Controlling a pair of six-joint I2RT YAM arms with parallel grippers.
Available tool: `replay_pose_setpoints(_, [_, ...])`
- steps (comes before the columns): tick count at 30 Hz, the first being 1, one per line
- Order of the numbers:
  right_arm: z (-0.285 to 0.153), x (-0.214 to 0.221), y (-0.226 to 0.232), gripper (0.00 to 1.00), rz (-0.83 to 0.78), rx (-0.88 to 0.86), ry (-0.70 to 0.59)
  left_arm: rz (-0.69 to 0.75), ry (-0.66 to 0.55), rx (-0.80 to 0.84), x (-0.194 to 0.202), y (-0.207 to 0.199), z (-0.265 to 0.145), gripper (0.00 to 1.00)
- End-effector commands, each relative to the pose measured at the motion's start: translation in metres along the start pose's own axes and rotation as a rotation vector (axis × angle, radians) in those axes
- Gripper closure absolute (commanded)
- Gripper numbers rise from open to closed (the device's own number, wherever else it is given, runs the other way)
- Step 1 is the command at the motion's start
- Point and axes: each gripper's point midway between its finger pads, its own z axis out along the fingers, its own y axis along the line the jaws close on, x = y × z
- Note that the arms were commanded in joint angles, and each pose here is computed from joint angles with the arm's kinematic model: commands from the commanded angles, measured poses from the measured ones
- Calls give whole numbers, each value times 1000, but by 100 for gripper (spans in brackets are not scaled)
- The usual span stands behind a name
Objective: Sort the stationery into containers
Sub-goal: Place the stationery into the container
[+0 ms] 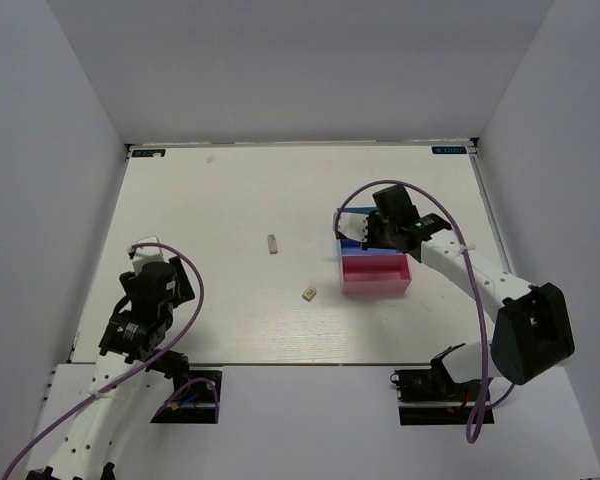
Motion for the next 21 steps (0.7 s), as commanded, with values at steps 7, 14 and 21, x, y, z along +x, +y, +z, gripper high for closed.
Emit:
replay_pose_setpoints(7, [-7,33,19,100,-32,-79,-52,9,17,15,3,-4,3,15])
replay_pose_setpoints(14, [-2,39,22,98,-27,-113,-88,17,32,24,5,-8,5,15])
replay_pose_setpoints(21, [8,34,28,88,-55,-172,-127,21,48,17,8,-7,7,15])
